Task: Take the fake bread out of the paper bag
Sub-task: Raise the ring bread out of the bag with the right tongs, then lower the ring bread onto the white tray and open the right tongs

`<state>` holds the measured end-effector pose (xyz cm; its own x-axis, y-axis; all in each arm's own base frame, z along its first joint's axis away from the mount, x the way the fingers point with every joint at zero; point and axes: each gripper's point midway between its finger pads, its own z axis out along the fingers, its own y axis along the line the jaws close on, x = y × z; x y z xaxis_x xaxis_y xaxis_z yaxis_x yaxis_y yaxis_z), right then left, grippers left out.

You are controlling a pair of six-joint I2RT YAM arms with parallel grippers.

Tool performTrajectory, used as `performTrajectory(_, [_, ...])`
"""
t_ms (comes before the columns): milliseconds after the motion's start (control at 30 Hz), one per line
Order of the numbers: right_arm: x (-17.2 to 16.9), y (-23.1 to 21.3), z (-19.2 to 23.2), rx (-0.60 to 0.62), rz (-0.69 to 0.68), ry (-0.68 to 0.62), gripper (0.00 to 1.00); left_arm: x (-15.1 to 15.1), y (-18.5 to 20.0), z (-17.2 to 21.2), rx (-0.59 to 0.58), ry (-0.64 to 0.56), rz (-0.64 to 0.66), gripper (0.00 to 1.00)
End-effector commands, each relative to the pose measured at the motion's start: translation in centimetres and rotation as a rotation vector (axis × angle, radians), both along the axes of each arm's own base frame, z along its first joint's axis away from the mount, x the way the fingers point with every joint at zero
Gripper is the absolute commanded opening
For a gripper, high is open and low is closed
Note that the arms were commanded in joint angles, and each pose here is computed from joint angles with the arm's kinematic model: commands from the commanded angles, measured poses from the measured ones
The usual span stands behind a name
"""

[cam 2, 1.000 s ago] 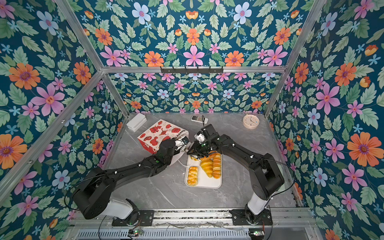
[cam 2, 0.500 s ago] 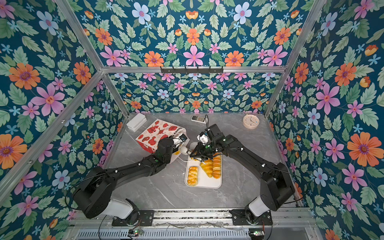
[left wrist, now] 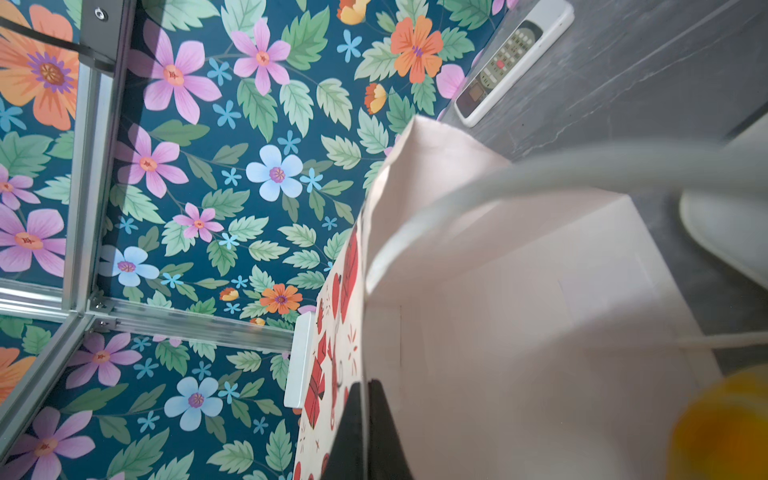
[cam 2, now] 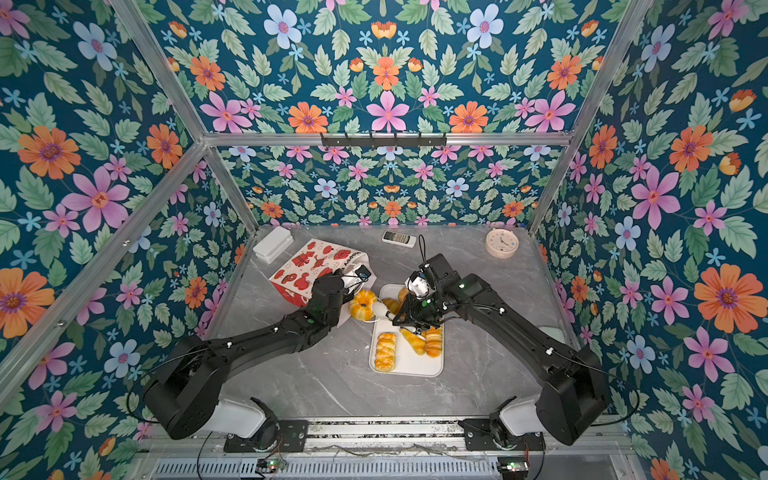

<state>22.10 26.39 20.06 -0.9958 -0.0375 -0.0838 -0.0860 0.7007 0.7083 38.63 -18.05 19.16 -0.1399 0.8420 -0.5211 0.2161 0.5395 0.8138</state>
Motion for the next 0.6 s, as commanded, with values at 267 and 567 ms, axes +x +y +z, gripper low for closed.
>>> performTrajectory(267, [-3.3,-3.6,0.2,-0.053,-0.049,-0.035,0.00,0.6,0.8,0.3,-0.021,-0.020,0.038,0.00])
performTrajectory(567, [-5.4,-5.3,0.2,-0.051,-0.086,-0.041,0.00,1.0,1.0,0.0,-0.025,-0.018,0.047,0.00])
